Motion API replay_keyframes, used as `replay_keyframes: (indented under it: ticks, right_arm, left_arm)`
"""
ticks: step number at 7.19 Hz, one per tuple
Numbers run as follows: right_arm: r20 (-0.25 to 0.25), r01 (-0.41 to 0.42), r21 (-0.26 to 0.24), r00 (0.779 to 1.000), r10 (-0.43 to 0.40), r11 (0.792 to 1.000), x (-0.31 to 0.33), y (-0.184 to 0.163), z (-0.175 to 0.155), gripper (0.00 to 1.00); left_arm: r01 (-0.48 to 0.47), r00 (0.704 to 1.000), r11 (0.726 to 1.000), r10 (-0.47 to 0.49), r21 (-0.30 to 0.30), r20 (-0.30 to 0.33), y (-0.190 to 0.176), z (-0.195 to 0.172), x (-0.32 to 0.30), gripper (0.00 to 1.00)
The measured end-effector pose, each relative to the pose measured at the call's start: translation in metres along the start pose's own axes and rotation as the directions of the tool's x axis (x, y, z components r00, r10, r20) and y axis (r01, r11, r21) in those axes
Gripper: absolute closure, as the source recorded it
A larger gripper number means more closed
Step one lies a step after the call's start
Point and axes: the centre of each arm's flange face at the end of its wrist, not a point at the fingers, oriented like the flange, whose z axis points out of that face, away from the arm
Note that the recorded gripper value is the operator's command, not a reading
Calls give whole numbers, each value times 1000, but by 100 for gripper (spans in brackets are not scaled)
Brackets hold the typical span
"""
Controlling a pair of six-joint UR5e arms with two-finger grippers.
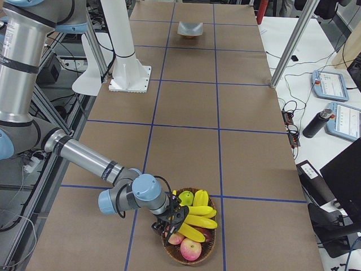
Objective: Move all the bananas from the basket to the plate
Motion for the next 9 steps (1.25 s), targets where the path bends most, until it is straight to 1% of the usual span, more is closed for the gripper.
replay_keyframes:
  ticks: [2,3,4,7,9]
  right_arm:
    - [-1,-3,-6,1000,3,1000,3,1,2,61]
    - [0,-4,-8,1000,4,1000,2,1,3,95]
    - [3,-4,-9,1000,4,1000,1,0,2,100]
    - [27,16,7,1000,-16,1000,-18,-13,-3,100]
    - [79,38,2,996,-38,999,-36,-18,-14,100]
  left_arm:
    - [0,1000,1000,0,0,0,1,0,0,0]
    - [2,1000,1000,-2,-2,1,2,1,-1,0]
    - [3,1000,1000,-3,-3,1,3,1,-2,0]
    - [7,1000,1000,-7,-6,2,7,2,-4,0]
    - [8,1000,1000,-8,-6,2,8,2,-5,0]
